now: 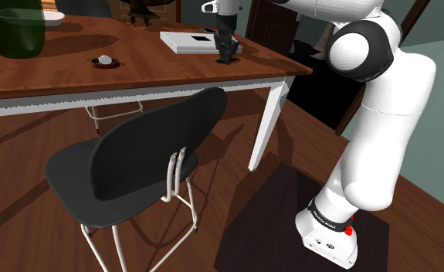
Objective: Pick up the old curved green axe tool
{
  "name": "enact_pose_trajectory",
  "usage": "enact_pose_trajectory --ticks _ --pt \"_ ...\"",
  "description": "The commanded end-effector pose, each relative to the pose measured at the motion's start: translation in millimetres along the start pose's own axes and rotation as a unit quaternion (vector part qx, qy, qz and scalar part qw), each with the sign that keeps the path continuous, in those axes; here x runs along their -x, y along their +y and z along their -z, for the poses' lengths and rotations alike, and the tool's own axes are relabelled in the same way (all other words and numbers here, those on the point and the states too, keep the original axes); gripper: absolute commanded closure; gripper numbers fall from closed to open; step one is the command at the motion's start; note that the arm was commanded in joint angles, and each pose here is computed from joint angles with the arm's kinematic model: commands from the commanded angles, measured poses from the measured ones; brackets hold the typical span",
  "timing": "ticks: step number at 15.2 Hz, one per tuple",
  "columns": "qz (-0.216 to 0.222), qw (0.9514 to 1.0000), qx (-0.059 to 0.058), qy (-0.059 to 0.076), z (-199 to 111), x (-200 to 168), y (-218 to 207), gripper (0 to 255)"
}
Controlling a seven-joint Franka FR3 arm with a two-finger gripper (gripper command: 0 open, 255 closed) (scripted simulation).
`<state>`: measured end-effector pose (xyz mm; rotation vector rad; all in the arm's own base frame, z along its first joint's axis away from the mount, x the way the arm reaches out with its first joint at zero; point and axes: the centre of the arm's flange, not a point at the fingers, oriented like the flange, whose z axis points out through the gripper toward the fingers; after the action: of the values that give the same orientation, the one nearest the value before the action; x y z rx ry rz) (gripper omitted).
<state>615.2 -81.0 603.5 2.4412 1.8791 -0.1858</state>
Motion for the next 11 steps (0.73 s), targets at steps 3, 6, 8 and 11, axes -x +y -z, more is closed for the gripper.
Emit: enact_pose_trajectory --ticks 3,6,8,11 --pt "0.000 1.0000 0.000 0.000 0 0 0 255" --pt "0.000 1.0000 0.000 0.000 5 1 0 255" --pt "0.000 1.0000 0.000 0.000 15 2 -1 255" --pt "0.000 1.0000 0.000 0.000 31 4 -1 255"
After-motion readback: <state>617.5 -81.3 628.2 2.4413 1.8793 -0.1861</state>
